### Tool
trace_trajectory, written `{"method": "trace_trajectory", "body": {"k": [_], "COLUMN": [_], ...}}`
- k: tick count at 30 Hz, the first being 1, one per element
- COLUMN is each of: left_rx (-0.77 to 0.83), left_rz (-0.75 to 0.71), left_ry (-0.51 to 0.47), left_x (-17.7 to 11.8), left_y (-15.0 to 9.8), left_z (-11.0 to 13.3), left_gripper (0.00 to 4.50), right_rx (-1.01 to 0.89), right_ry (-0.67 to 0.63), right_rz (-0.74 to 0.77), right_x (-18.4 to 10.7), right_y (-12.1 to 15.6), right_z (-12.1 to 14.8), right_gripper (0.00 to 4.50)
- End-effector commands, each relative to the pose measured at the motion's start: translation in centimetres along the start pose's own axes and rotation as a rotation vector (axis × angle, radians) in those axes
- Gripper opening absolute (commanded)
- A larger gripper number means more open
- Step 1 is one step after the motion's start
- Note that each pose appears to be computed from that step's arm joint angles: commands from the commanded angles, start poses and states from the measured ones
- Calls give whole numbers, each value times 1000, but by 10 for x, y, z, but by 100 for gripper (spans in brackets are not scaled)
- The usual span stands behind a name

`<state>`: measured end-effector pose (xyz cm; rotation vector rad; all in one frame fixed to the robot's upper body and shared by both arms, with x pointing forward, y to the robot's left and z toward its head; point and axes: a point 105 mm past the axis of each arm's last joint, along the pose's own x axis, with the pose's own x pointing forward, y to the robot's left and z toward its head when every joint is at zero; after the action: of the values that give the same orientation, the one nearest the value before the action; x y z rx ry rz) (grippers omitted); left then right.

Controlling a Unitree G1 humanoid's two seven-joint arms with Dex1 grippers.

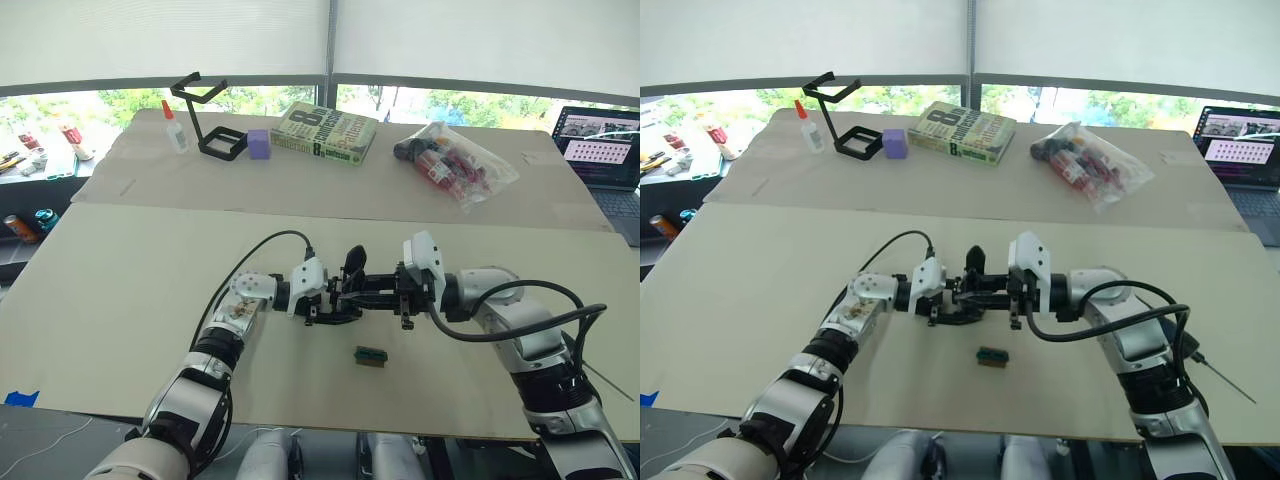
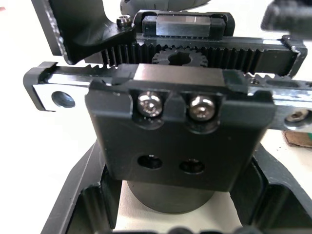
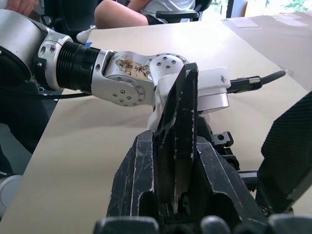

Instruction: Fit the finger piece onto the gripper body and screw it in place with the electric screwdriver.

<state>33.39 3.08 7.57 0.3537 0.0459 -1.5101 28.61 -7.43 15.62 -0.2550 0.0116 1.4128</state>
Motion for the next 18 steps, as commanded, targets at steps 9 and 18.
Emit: {"method": "trace_trajectory", "body": {"k": [9,18], "left_rx": [-44,-42], "left_rz": [-53,-45], "left_ry": [60,61], "left_x": [0,0], "left_y": [-15,-13], "left_z": [-18,-18], "left_gripper": [237,237], "right_rx": [13,34], "right_ry": [75,105], "right_rz": [-42,-19], "right_x": [-4,-3], "right_y": [-3,0], "right_z": [-13,-15], "right_gripper": [41,41]}}
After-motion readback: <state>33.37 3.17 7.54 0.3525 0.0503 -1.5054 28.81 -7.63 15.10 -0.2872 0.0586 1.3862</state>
